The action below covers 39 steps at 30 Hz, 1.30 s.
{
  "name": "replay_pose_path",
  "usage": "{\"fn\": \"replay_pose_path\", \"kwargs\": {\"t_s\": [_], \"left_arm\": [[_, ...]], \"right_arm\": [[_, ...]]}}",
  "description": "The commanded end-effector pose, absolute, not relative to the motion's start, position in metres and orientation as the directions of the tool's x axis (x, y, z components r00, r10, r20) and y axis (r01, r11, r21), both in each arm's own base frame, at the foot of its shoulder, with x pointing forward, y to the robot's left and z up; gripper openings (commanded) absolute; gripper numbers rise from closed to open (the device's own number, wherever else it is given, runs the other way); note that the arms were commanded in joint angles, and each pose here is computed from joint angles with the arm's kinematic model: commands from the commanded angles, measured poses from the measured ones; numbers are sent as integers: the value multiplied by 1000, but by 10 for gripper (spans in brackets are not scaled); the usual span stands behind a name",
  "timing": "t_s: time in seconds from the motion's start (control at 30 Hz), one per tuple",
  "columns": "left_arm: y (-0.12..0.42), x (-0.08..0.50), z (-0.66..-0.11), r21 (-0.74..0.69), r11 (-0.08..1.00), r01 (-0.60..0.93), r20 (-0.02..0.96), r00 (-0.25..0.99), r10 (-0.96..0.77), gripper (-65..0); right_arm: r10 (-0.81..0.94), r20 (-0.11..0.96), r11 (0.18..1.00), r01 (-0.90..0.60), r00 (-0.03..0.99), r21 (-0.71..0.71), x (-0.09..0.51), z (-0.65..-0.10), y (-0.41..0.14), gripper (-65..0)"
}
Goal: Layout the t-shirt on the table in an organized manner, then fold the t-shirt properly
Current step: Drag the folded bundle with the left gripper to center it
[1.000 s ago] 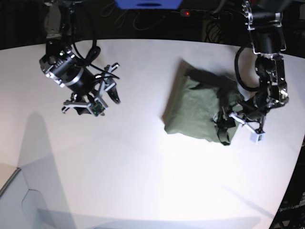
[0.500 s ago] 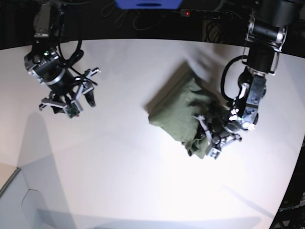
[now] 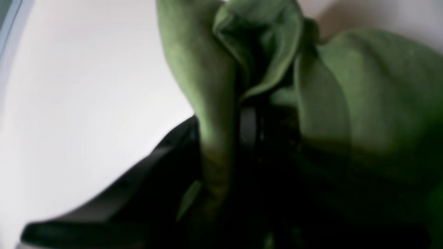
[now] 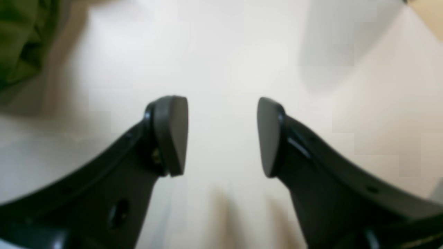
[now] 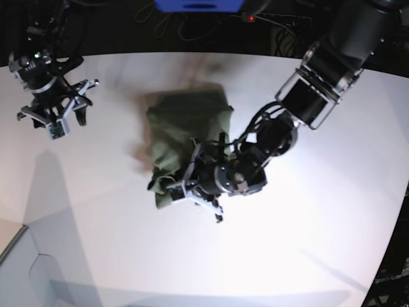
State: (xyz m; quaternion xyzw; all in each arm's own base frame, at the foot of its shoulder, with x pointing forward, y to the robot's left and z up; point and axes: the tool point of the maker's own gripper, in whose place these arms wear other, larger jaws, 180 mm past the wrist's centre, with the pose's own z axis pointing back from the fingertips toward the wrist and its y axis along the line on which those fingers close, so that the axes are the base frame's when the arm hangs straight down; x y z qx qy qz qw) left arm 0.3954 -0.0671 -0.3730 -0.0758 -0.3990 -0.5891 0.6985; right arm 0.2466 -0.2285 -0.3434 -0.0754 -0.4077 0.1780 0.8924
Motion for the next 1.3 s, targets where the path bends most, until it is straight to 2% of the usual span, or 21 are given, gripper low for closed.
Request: {"fn": "replay_pose_path", "kwargs": {"t_s": [0.0,0.27,0.33,0.4,0.57,0.7,0.9,1.07,1.17,1.27], "left_arm": [[-82,408,-348,418,292,860,668,-73,-741,-642],[-91,406,-368,434,254,865,611,-75,-788,-639],[-91,406,-368,434,254,865,611,-75,-788,-617],[-91,406,-368,434,254,865,611,-75,-788,-553],[-92,408,-364,440,260,860,620,-81,-781,-341],[-94,419,-346,468,266,842,628,-105,-771,-240],[-100,430,-307,532,275,801,647,-175,-742,-228],[-83,454,-244,557,421,716,732,-184,-656,-228],[-70,457,-243,544,464,699,750,-157,-643,-228],[-53,458,-249,557,463,690,732,-144,-666,-228]], "right_arm": [[381,726,925,-248,573,-289,250,-333,-229,-326],[373,712,928,-232,595,-293,240,-336,-237,-326],[374,711,928,-234,595,-292,240,-337,-237,-326],[374,711,928,-234,595,-292,240,-337,-237,-326],[375,711,927,-237,595,-291,240,-337,-236,-326],[376,712,927,-239,594,-290,240,-337,-235,-326],[374,712,927,-239,594,-288,240,-337,-234,-326],[359,723,933,-232,590,-273,242,-337,-229,-326],[355,726,935,-232,589,-269,242,-337,-228,-326],[354,732,935,-245,582,-257,244,-338,-220,-326]]}}
